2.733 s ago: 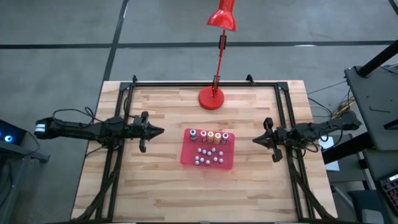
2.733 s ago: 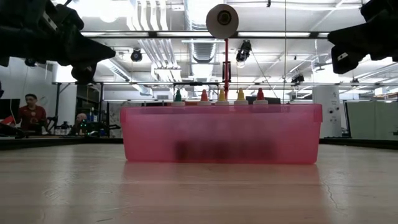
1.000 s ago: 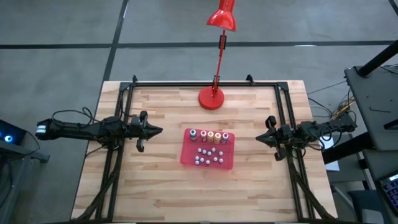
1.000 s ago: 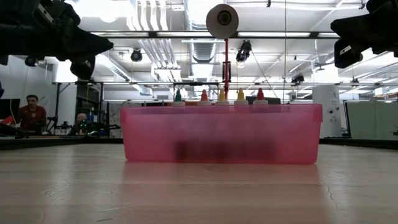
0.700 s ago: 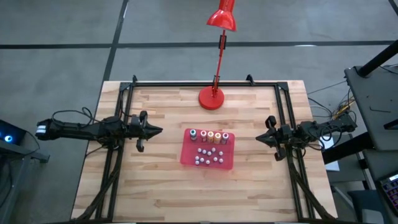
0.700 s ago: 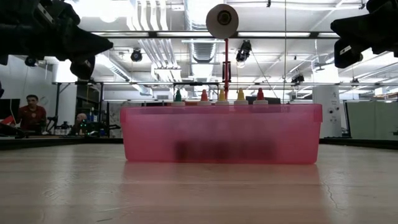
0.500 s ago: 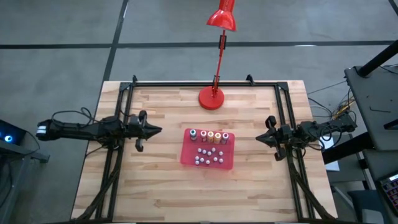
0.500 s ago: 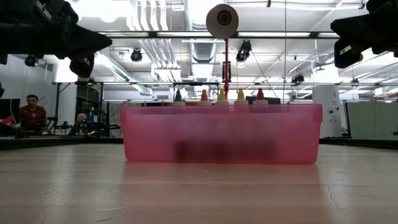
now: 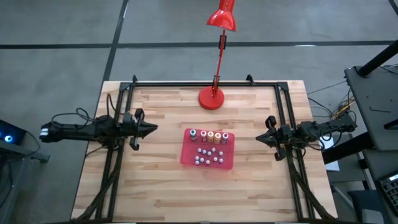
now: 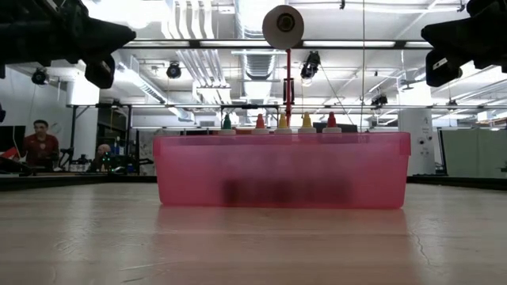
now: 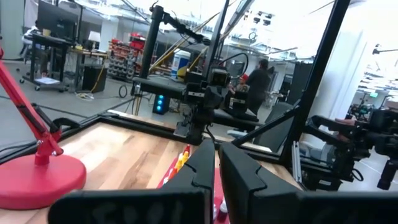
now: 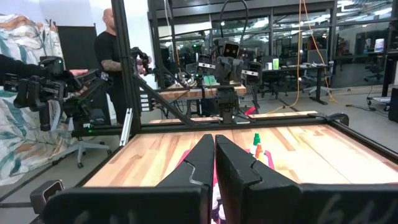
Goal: Pick & Place food coloring
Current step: Return to Home Position
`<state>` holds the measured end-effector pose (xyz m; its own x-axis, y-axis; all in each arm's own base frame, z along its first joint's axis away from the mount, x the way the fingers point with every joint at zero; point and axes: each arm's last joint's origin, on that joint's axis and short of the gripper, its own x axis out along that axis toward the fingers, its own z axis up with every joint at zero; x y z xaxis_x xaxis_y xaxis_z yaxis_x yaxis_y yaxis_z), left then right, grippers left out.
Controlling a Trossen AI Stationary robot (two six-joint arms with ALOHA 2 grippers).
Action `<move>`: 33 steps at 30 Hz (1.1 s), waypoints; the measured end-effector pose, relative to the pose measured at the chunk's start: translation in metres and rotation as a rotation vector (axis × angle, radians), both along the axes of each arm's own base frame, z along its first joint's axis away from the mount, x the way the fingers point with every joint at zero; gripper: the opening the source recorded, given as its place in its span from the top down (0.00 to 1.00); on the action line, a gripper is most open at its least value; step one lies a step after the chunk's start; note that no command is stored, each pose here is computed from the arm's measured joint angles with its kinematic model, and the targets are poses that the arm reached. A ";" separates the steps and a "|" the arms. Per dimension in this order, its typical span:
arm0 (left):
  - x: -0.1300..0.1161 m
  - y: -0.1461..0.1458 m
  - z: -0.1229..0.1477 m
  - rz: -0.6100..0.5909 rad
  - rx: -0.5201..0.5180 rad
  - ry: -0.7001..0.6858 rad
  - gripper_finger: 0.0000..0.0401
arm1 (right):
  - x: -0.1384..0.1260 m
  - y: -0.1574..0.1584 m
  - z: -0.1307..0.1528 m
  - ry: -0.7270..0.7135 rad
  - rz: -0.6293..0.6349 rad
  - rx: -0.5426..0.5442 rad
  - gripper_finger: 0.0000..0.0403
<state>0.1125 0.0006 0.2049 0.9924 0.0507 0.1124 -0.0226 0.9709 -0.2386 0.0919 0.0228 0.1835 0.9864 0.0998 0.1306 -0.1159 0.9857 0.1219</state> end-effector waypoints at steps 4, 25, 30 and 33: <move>-0.001 0.000 0.001 0.000 0.000 -0.010 1.00 | 0.000 0.000 0.000 0.000 0.000 0.000 0.98; -0.004 0.000 0.004 0.000 0.000 -0.040 1.00 | 0.000 0.000 0.000 0.000 0.000 0.000 0.98; -0.005 0.000 0.004 -0.001 -0.001 -0.050 1.00 | 0.000 0.000 0.000 0.000 0.000 0.000 0.98; -0.007 0.000 0.006 -0.001 -0.004 -0.068 1.00 | 0.000 0.000 0.000 0.000 0.001 0.000 0.98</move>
<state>0.1053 0.0006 0.2108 0.9824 0.0504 0.1797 -0.0053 0.9699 -0.2433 0.0919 0.0229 0.1836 0.9863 0.1003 0.1310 -0.1165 0.9857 0.1220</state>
